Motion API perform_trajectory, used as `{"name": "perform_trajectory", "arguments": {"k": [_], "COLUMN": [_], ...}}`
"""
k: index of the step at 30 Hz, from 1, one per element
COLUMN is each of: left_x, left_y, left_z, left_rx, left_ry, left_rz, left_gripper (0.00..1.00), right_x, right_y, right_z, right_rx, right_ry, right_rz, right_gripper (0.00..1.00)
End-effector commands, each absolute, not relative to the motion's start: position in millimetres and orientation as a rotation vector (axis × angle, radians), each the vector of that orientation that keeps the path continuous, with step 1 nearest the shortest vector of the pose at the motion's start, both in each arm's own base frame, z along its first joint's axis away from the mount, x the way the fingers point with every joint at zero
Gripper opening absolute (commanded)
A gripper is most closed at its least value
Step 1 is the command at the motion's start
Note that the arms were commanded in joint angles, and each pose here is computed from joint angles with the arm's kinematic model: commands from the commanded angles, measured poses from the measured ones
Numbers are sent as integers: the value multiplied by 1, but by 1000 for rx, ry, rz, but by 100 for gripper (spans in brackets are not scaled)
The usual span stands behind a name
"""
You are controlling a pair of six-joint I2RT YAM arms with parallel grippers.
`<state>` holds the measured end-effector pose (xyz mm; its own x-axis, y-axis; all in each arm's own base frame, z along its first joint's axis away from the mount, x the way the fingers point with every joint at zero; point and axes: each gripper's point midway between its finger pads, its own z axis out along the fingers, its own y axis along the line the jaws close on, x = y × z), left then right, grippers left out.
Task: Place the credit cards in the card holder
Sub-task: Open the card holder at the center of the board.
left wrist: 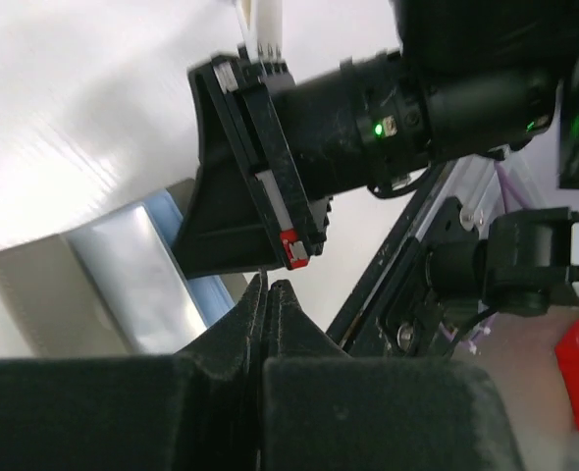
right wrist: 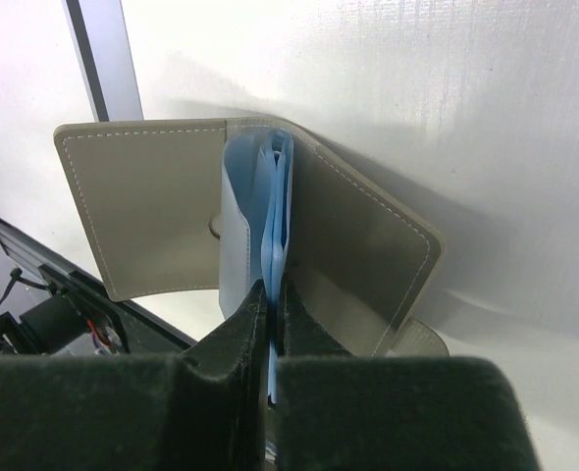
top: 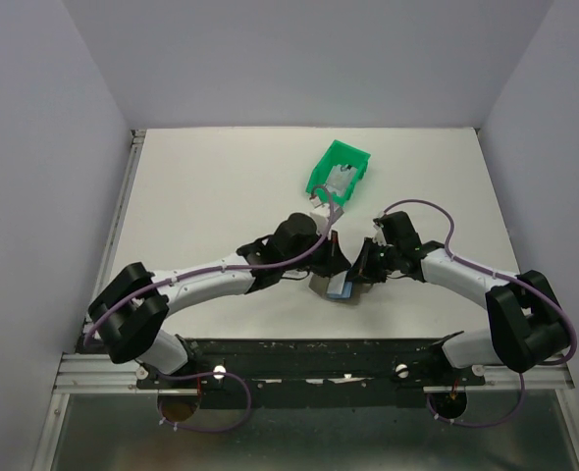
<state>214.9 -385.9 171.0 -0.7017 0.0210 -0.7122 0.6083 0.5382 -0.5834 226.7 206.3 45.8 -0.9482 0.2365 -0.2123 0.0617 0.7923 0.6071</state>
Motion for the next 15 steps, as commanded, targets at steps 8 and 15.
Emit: {"name": "perform_trajectory", "arguments": {"k": [8,15], "left_x": [196,191], "left_y": [-413,-414], "left_z": [123,99], "left_rx": [560,529], "left_ry": [2221,2277], "left_rz": [-1195,-1211], "left_gripper": [0,0], "right_x": [226,225], "right_y": [208,208], "right_z": [47,44], "right_rx": [212,216], "right_ry": [2699,2709], "right_rz": [915,915], "right_gripper": [3,3]}}
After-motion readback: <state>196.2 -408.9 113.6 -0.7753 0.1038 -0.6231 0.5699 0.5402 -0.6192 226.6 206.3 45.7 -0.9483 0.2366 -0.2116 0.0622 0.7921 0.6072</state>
